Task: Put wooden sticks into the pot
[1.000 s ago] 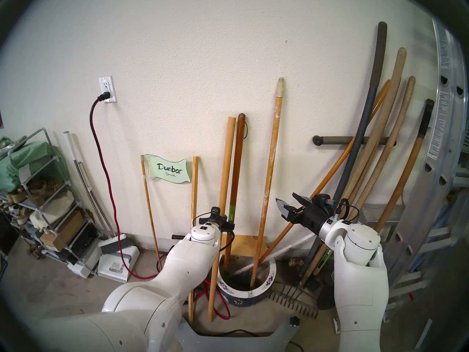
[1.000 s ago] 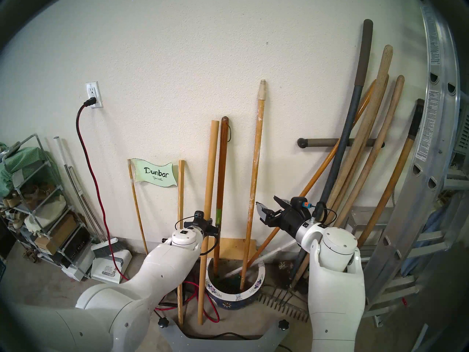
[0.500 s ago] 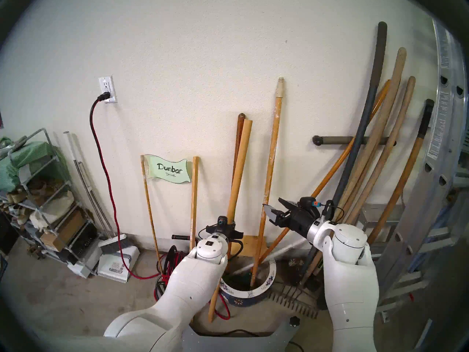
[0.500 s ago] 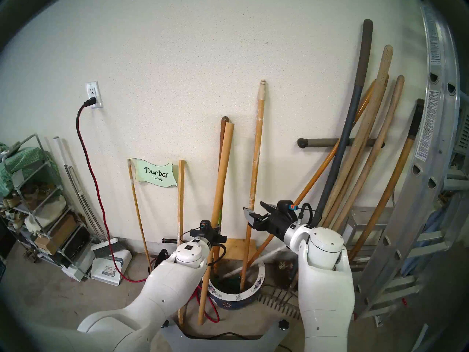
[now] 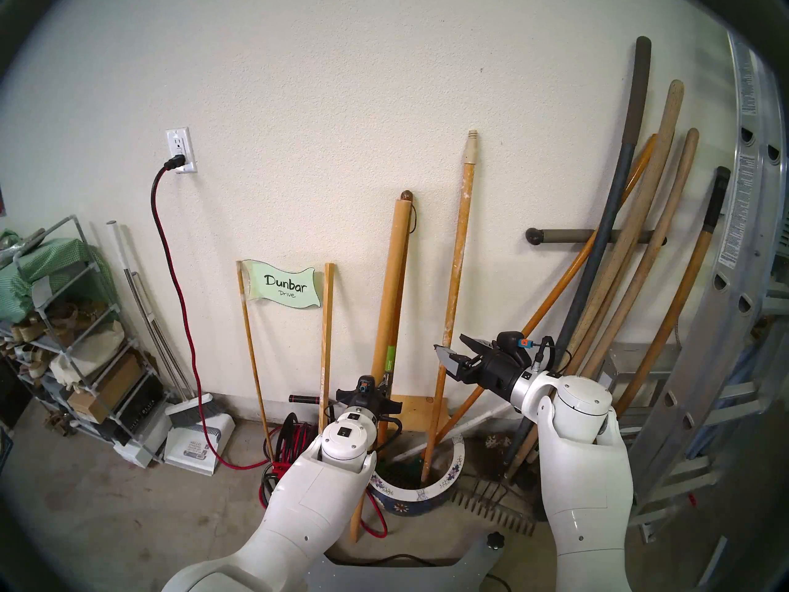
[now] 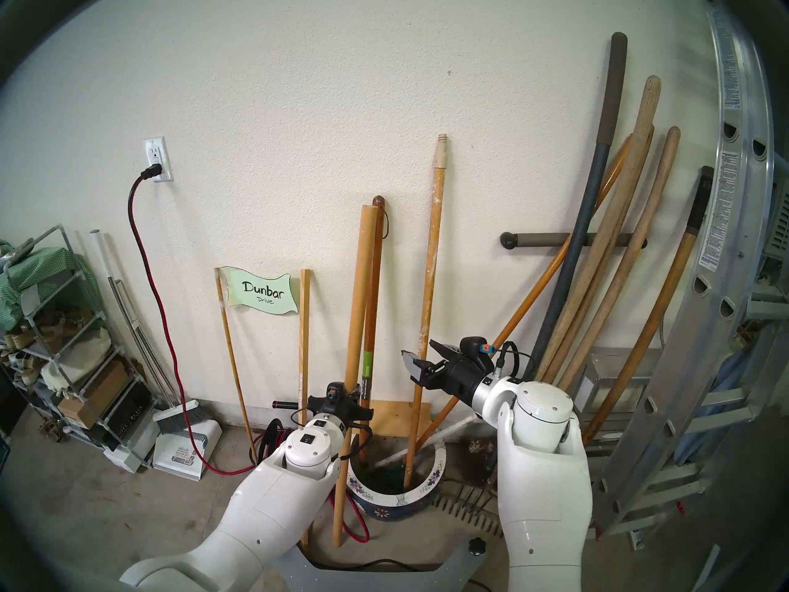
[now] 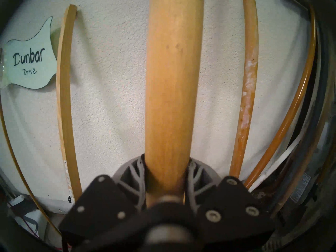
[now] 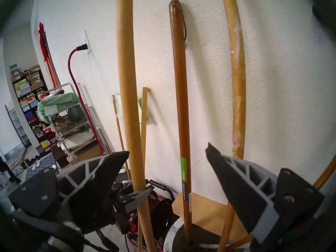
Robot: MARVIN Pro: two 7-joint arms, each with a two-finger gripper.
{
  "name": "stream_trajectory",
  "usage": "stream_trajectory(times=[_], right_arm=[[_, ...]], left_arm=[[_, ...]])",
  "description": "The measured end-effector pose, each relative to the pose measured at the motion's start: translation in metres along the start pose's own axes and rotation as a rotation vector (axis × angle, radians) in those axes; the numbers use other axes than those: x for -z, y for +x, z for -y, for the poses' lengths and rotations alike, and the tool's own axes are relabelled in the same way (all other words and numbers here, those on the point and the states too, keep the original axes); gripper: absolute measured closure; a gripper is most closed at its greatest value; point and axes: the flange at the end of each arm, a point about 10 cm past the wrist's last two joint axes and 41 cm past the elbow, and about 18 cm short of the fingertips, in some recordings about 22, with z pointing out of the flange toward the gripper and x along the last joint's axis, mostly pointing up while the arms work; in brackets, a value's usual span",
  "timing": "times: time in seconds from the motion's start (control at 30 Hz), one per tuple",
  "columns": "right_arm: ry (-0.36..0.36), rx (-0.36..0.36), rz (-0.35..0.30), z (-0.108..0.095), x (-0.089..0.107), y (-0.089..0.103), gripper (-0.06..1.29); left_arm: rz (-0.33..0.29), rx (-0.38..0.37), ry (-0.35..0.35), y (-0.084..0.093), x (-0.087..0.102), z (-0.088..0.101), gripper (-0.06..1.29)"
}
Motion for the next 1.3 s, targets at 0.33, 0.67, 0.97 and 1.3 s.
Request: stream_trajectory(times=[0.33,0.67,0.97,1.3], right_arm=[[0.042,-0.026,0.041,0.007,-0.013,-0.013,0.03],[0.123,-0.030,0.073,0.026,-0.033,-0.022,0.03],[0.214,0.004,0.058,0.047,-0.044,-0.016,0.03],[0.229,0.052,0.037,0.036,-0.020,-0.004,0.03]], left_arm=[[-0.015,-0.021,-0.004,-0.006,0.035,-0.010,0.93],[-0.012,-0.033,0.022,-0.010,0.069,-0.011,0.93],[0.014,-0.043,0.073,-0.011,0.099,-0.006,0.93],[0.070,-0.075,0.118,-0.001,0.119,0.003,0.93]])
